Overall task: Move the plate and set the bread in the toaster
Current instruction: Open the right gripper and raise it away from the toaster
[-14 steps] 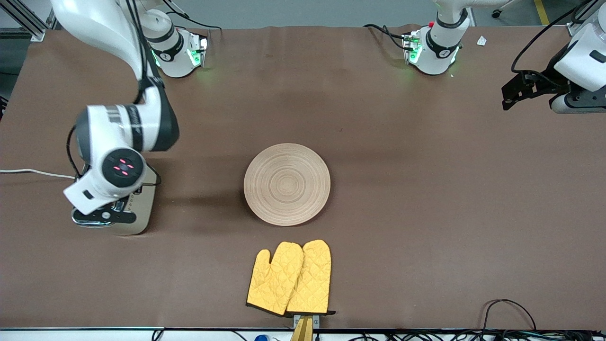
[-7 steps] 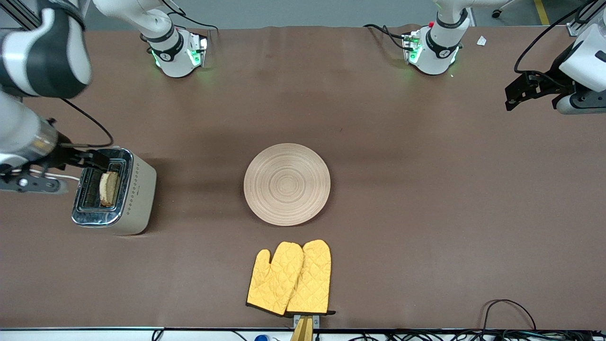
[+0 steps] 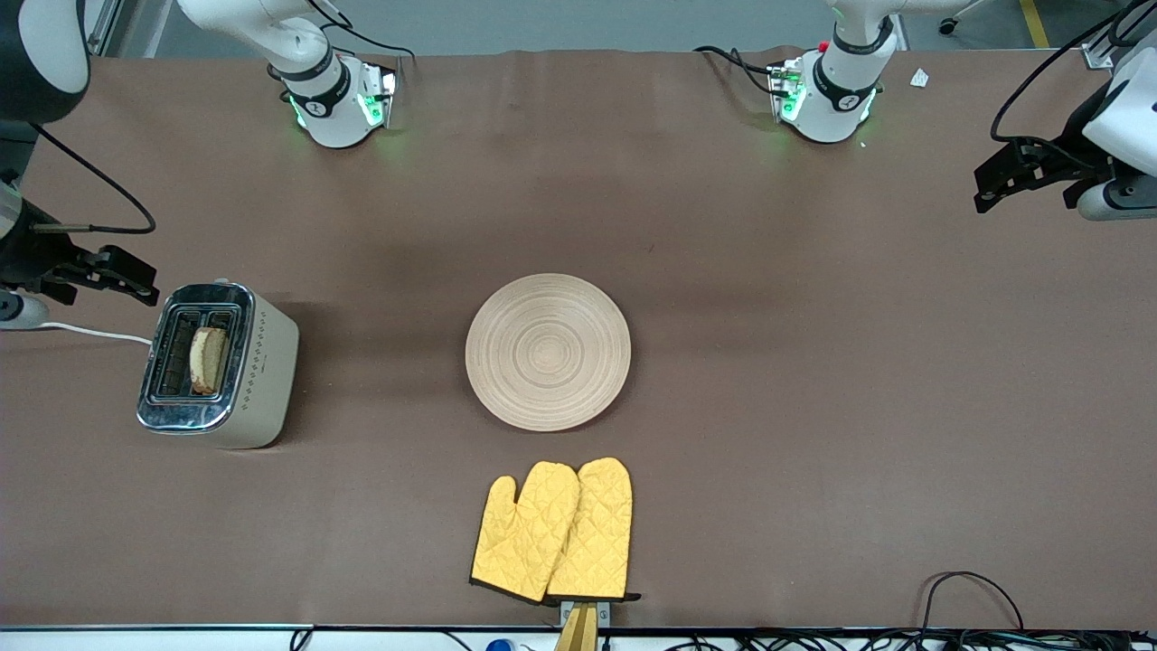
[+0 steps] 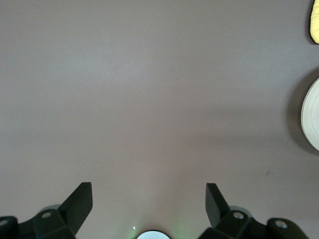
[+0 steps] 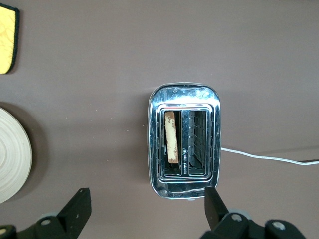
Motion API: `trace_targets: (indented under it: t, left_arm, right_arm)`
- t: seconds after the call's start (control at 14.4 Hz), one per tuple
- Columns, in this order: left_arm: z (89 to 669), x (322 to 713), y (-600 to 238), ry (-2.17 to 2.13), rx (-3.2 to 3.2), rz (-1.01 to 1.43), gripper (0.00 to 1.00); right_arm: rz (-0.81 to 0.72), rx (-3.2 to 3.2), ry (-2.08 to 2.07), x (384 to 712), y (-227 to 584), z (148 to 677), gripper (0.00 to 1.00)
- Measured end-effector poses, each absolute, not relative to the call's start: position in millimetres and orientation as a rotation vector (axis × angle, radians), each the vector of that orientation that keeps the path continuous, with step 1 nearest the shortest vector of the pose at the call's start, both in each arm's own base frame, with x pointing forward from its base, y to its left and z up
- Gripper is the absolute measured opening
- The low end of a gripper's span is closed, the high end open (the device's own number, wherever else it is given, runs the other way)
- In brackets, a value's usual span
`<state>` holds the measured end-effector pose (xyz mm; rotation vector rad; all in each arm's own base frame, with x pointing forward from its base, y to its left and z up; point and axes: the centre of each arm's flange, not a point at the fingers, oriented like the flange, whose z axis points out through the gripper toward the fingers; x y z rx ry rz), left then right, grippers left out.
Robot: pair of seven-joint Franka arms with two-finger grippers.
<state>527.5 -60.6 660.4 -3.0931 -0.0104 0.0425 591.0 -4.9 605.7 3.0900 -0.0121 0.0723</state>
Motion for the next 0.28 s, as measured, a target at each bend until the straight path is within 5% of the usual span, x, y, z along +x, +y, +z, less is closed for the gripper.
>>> trace_targets:
  t: [0.28]
  left_arm:
    - [660, 528, -61, -0.01, -3.093, 0.043, 1.0]
  right_arm:
    - [0.104, 3.092, -0.056, 589, -24, 616, 1.0]
